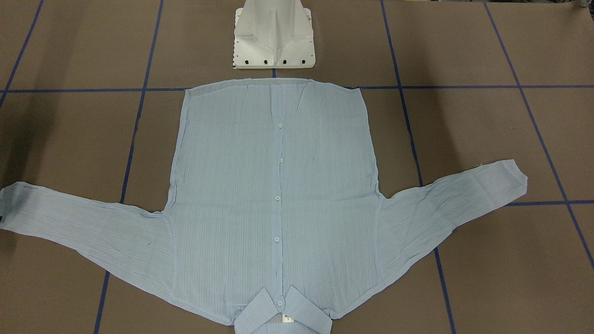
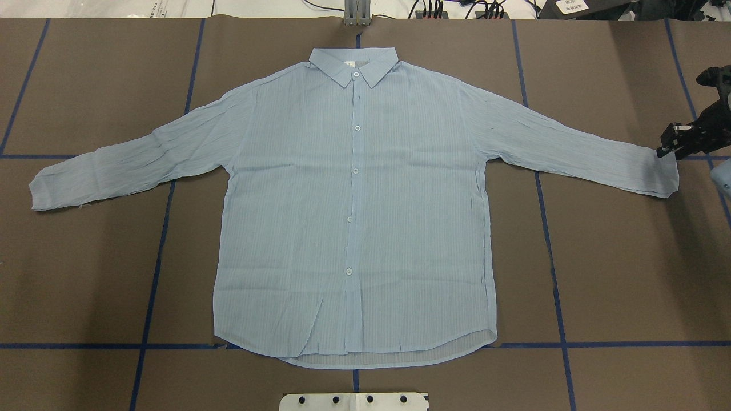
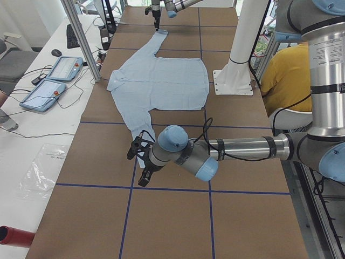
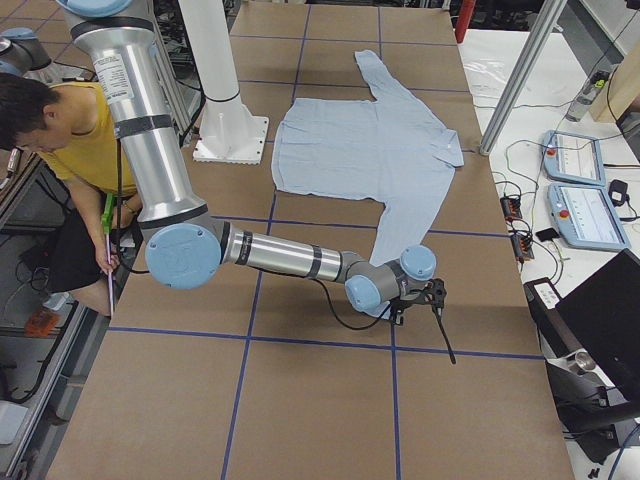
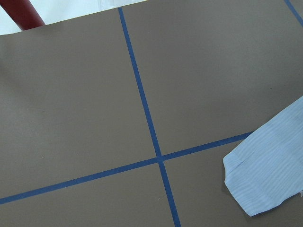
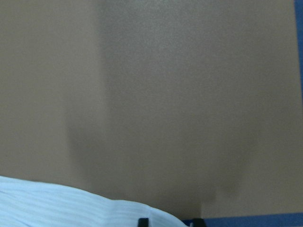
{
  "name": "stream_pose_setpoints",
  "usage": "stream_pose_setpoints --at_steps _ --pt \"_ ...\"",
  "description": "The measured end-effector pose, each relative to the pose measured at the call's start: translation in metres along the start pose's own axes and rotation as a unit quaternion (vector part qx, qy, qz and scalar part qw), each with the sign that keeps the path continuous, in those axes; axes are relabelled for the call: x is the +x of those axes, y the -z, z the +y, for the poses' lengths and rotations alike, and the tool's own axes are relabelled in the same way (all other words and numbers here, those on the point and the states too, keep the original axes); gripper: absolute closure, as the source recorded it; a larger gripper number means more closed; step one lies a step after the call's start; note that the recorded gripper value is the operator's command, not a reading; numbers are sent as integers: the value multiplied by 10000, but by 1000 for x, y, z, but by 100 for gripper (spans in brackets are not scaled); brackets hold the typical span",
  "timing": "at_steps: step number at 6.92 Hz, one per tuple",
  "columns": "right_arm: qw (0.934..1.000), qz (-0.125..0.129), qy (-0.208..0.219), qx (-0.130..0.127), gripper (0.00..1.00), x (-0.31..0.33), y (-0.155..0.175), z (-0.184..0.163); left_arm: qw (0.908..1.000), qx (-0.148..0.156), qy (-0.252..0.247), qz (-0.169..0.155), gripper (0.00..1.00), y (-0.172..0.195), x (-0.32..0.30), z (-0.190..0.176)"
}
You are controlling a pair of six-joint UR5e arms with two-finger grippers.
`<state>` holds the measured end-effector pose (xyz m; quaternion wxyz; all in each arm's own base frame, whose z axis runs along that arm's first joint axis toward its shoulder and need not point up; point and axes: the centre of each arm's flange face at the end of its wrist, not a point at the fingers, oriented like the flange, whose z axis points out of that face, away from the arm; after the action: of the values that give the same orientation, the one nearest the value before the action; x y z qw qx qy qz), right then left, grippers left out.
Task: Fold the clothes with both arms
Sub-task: 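Move the right gripper toward the cuff of the sleeve nearest it, then grasp the sleeve cuff with the right gripper and fold it across the shirt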
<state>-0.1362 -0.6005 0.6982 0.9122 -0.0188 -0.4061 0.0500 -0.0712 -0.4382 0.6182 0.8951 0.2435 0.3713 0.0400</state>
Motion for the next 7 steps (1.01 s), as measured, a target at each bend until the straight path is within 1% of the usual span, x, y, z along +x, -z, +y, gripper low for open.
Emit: stream_pose_setpoints --at_steps 1,2,3,4,5,6,7 --pt "10000 -6 -7 -8 100 0 0 0 10000 3 0 1 0 0 0 1" --pt "10000 -79 2 -14 100 -4 3 0 10000 6 3 3 0 0 0 1" --pt "9995 -329 8 -32 100 -18 15 -1 10000 7 5 6 0 1 0 1" --pt "9976 -678 -102 -35 100 -42 37 -1 10000 6 7 7 0 1 0 1" --pt "9941 -1012 -391 -43 100 -85 61 3 10000 3 10 7 0 1 0 1" --pt "9890 -1259 -765 -121 100 -151 77 11 10000 -6 19 9 0 0 0 1" --pt "9836 -1394 -1130 -198 100 -228 82 17 10000 -22 34 47 0 -1 0 2"
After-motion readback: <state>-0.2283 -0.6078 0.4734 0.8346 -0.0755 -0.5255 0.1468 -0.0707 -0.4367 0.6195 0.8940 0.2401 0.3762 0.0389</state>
